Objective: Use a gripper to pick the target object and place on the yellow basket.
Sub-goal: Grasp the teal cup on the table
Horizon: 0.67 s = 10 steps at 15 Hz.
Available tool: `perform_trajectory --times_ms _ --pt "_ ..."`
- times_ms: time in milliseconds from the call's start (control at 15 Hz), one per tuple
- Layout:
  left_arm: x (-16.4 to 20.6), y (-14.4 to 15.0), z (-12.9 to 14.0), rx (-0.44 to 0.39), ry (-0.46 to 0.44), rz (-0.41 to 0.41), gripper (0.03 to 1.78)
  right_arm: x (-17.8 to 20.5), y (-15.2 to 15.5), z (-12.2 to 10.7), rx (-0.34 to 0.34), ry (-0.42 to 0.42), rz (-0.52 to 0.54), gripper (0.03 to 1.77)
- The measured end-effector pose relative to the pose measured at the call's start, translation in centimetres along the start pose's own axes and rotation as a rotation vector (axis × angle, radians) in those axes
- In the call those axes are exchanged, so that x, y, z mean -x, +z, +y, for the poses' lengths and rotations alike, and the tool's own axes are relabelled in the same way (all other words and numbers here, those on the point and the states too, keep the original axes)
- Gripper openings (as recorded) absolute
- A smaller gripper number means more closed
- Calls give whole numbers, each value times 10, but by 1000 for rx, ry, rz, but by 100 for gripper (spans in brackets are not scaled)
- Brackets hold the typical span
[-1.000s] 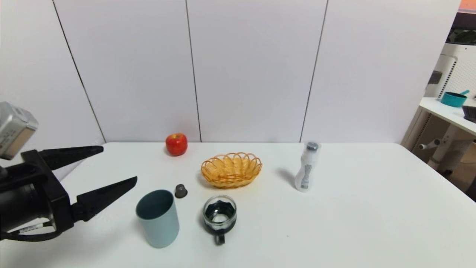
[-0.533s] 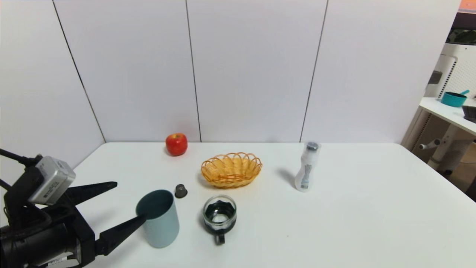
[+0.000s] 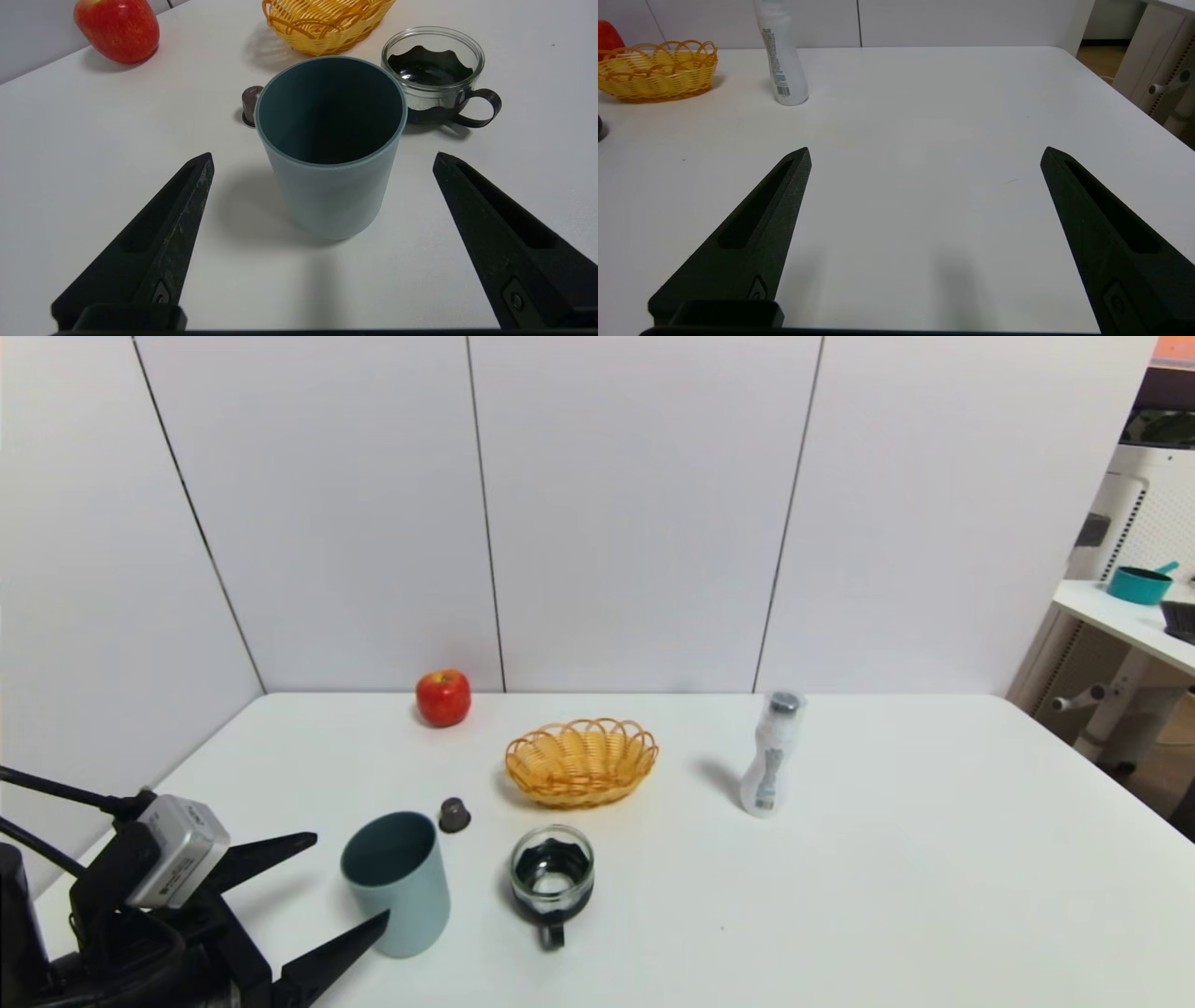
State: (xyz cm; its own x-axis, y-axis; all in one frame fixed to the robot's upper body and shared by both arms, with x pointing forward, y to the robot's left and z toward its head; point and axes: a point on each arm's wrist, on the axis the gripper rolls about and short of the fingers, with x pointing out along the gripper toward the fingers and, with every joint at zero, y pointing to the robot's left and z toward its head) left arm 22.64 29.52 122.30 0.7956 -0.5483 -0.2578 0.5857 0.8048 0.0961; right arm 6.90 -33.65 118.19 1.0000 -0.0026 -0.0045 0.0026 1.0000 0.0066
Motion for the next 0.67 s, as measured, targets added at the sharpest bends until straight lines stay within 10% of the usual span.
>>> perform_trajectory --times_ms 667 --pt "-45 -5 7 -11 -67 -22 169 0 0 0 0 1 0 170"
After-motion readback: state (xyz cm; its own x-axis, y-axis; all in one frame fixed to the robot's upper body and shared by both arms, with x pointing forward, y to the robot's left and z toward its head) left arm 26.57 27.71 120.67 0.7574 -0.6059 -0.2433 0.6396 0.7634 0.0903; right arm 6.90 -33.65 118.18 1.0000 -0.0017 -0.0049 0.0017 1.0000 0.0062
